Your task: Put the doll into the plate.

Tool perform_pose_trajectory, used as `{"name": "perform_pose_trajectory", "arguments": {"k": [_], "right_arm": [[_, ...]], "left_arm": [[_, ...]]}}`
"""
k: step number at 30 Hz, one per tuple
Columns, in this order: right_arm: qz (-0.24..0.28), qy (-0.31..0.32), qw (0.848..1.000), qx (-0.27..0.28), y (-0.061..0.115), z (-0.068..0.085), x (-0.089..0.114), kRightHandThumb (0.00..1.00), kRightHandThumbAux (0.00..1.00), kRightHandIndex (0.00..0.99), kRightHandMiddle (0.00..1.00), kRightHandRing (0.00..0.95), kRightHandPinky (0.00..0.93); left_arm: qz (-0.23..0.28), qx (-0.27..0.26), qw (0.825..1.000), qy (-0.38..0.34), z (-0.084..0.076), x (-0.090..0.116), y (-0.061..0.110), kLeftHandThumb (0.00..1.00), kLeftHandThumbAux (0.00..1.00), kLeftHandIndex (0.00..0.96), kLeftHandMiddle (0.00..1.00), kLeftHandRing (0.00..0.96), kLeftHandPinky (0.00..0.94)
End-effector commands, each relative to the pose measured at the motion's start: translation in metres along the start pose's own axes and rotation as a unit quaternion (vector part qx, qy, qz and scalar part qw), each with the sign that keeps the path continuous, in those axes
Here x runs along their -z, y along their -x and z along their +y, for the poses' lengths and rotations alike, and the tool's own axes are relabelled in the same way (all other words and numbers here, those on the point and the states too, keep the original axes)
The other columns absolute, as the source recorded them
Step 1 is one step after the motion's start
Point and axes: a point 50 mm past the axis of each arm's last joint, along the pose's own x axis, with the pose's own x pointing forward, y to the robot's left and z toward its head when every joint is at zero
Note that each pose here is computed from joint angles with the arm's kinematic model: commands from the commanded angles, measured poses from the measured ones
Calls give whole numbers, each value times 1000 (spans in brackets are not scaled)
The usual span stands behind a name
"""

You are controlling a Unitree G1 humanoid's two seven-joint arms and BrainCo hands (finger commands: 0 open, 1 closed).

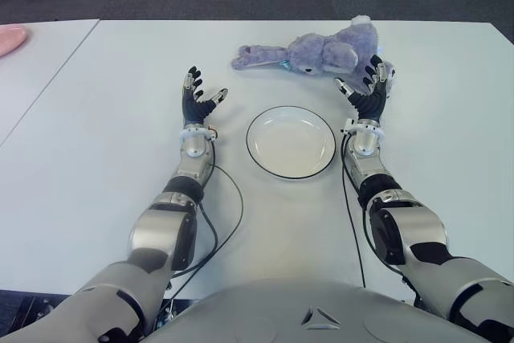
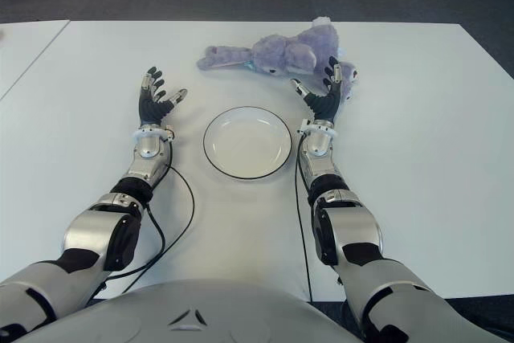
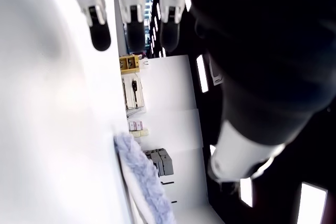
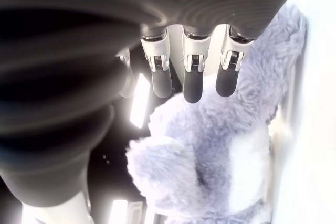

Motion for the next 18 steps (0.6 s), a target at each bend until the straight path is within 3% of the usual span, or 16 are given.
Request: {"name": "perform_pose_trajectory", "arguments": {"k": [1,18], "right_arm": [[89,85,991,-44,29,-18,43,85,772,114,104,106,123],[78,187,971,-125,-12,-35,26,117,707,149,93,63,50]], "left_arm": [[238,26,970,-50,-2,108,112,139,830,85,111,113,146],[246,29,968,-43,-3,109,113,136,793,90,106,111,152]]}}
